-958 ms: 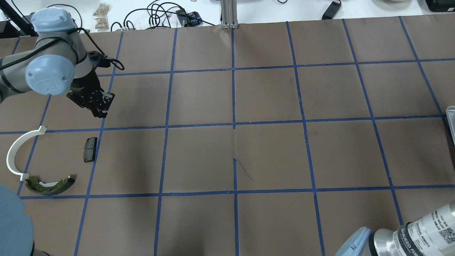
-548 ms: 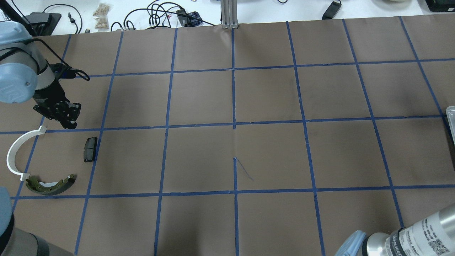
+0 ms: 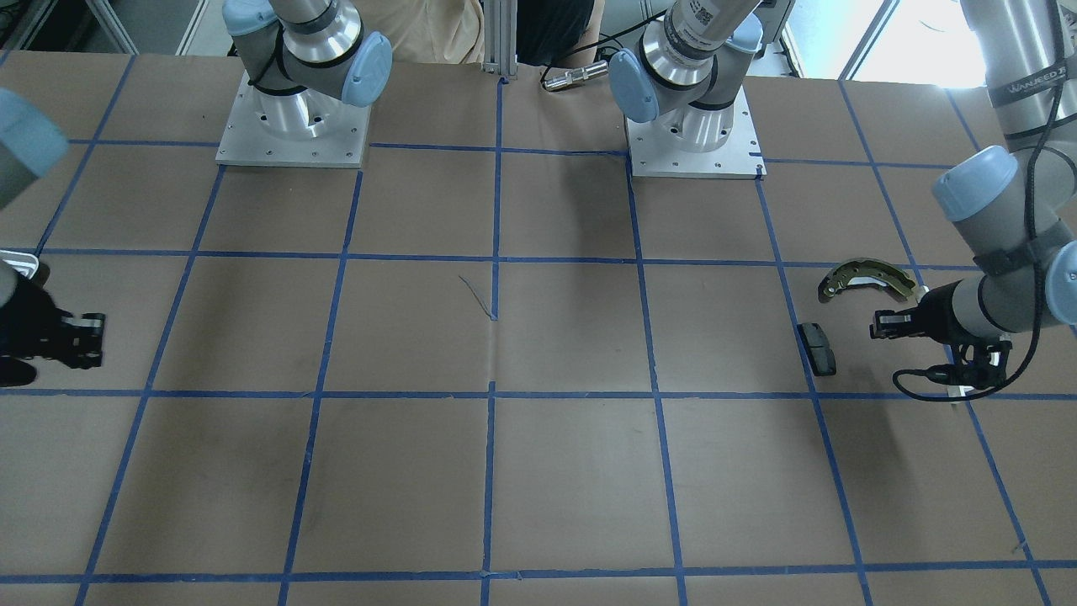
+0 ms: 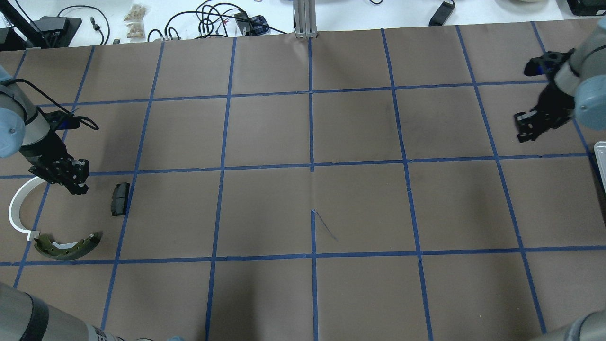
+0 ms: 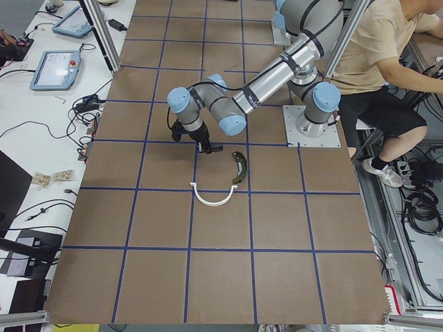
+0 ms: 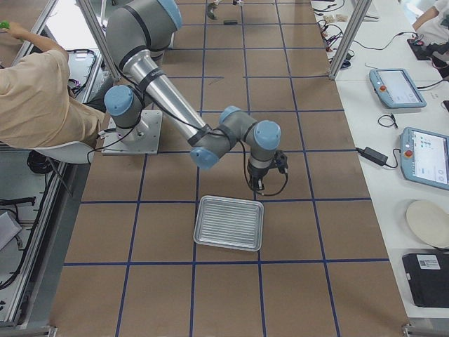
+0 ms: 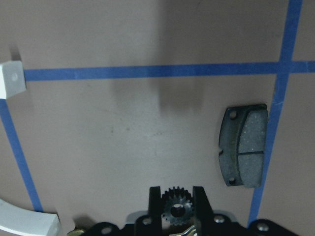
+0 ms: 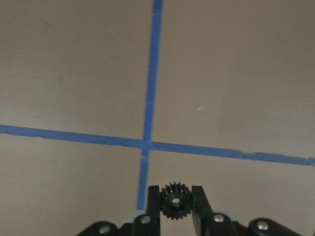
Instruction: Place bearing gear from tray to pile
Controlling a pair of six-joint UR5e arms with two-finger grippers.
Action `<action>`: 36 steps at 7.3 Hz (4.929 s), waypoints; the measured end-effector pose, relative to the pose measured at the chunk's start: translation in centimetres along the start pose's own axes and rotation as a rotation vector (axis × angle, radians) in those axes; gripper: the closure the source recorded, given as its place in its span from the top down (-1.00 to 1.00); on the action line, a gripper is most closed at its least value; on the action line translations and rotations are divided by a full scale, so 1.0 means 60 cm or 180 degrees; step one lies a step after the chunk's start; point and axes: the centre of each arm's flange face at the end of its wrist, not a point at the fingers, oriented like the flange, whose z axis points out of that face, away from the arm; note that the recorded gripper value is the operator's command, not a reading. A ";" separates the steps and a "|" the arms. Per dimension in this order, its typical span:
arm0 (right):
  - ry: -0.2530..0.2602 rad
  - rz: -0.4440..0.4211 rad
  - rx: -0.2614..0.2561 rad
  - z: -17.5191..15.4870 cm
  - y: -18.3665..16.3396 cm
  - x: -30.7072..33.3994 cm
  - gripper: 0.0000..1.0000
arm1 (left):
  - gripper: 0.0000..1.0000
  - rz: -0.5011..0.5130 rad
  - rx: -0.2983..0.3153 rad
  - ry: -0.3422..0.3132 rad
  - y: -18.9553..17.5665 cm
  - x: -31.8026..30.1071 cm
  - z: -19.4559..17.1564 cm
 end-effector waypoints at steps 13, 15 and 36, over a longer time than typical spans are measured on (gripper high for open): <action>-0.0639 0.1024 0.0130 0.085 0.066 -0.749 1.00 | 1.00 0.0008 0.0209 -0.0137 -0.036 0.060 -0.057; -0.0476 0.0717 0.0142 -0.028 -0.001 -0.637 1.00 | 1.00 0.0033 0.0248 -0.0144 -0.049 0.205 -0.142; -0.0149 -0.0198 0.0207 -0.362 0.103 -0.369 1.00 | -1.00 0.0287 0.0615 -0.0061 0.049 0.877 0.111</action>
